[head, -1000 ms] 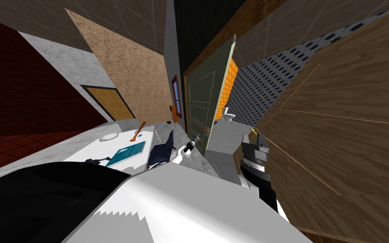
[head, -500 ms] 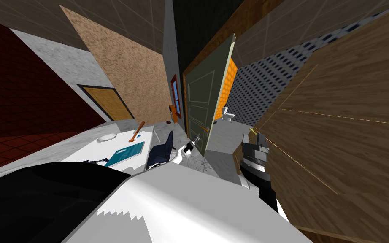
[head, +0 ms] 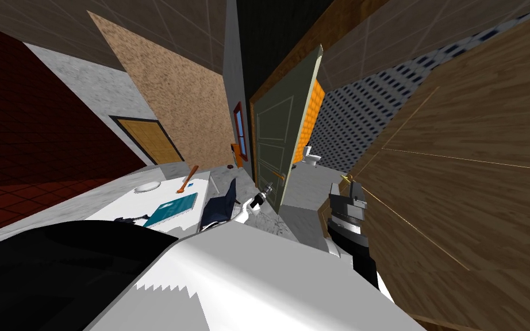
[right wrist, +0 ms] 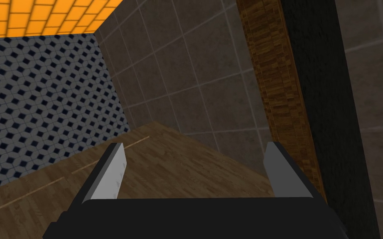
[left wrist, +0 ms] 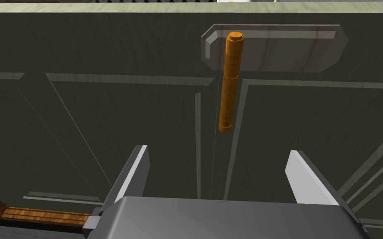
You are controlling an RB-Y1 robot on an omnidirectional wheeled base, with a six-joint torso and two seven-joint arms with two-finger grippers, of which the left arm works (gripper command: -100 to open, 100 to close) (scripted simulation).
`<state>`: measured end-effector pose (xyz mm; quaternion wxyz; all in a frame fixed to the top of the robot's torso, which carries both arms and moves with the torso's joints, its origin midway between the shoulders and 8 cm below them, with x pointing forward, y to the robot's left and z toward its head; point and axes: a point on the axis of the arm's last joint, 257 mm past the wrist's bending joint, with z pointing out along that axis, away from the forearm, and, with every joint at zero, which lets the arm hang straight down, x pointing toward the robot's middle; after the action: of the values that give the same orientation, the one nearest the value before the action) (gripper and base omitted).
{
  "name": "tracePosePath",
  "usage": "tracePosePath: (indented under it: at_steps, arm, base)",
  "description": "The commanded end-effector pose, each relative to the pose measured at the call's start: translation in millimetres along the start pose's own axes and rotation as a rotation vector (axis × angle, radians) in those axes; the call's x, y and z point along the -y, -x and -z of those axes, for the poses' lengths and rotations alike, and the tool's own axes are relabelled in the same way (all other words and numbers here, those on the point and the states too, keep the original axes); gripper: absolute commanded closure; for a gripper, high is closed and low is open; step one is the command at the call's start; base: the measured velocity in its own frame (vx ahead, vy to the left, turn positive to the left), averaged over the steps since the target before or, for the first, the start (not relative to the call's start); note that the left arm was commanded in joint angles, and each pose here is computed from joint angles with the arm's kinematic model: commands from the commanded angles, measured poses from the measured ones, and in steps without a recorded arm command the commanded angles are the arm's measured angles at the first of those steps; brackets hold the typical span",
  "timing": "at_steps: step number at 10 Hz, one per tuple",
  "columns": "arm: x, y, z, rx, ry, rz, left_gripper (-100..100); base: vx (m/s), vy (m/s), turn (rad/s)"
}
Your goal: Push the door open
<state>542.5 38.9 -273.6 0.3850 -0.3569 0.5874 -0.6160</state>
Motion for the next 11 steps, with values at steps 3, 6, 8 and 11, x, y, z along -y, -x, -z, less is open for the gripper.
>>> tracePosePath:
  at_steps: [3,6,8,11]
  arm:
    - [-1.0,-4.5,-0.5,-0.008,0.004,0.002,-100]
    - [-1.0,-4.5,-0.5,-0.008,0.004,0.002,-100]
    - [-2.0,-7.3,-0.7,-0.014,0.007,0.003,-100]
    - [-2.0,-7.3,-0.7,-0.014,0.007,0.003,-100]
  base:
    - [0.014,0.002,0.009]
    - [0.009,-0.002,-0.009]
    - [0.014,0.009,0.042]
    - [-0.004,-0.003,-0.013]
